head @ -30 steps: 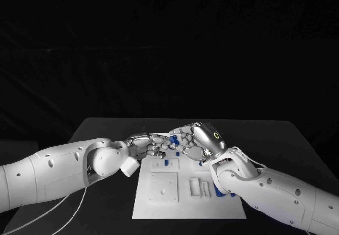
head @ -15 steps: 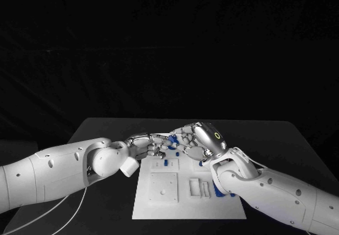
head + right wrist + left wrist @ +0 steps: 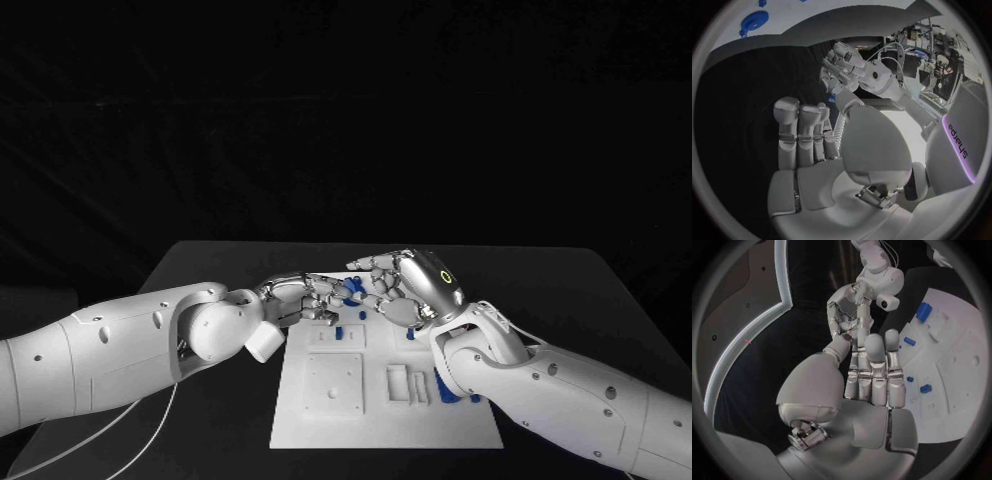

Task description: Assemble the parts on the task board

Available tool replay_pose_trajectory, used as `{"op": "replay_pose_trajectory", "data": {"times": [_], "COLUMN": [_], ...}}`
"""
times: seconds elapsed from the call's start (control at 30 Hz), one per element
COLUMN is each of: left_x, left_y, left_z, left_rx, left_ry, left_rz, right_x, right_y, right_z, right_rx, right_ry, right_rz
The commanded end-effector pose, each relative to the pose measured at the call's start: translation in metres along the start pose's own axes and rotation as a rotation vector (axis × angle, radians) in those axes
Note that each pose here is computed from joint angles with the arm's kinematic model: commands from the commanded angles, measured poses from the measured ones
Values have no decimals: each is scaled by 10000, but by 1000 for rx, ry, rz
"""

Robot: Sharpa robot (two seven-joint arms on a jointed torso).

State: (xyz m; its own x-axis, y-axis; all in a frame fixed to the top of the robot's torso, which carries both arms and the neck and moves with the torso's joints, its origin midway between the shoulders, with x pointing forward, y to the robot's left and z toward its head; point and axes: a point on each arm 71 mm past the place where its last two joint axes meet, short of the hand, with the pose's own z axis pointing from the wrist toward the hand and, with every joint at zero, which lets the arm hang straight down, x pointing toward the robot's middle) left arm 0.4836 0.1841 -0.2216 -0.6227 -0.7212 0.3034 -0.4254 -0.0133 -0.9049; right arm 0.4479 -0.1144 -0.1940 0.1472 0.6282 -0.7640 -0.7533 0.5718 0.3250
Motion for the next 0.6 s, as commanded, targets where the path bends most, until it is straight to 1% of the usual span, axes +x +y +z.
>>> {"op": "replay_pose_trajectory", "data": {"times": [0.03,0.2,0.37,0.6], "left_x": [29,24,17,10], "left_y": [-2,-5,-5,-5], "left_z": [7,7,5,4], "left_rx": [3,6,6,4], "left_ry": [24,22,20,19], "left_rz": [0,-3,-4,-5], "right_x": [-3,8,19,27], "right_y": [8,22,22,26], "right_z": [5,7,5,5], "right_rx": [-10,-22,-24,-28], "right_ry": [0,14,32,44], "right_rz": [6,19,24,29]}}
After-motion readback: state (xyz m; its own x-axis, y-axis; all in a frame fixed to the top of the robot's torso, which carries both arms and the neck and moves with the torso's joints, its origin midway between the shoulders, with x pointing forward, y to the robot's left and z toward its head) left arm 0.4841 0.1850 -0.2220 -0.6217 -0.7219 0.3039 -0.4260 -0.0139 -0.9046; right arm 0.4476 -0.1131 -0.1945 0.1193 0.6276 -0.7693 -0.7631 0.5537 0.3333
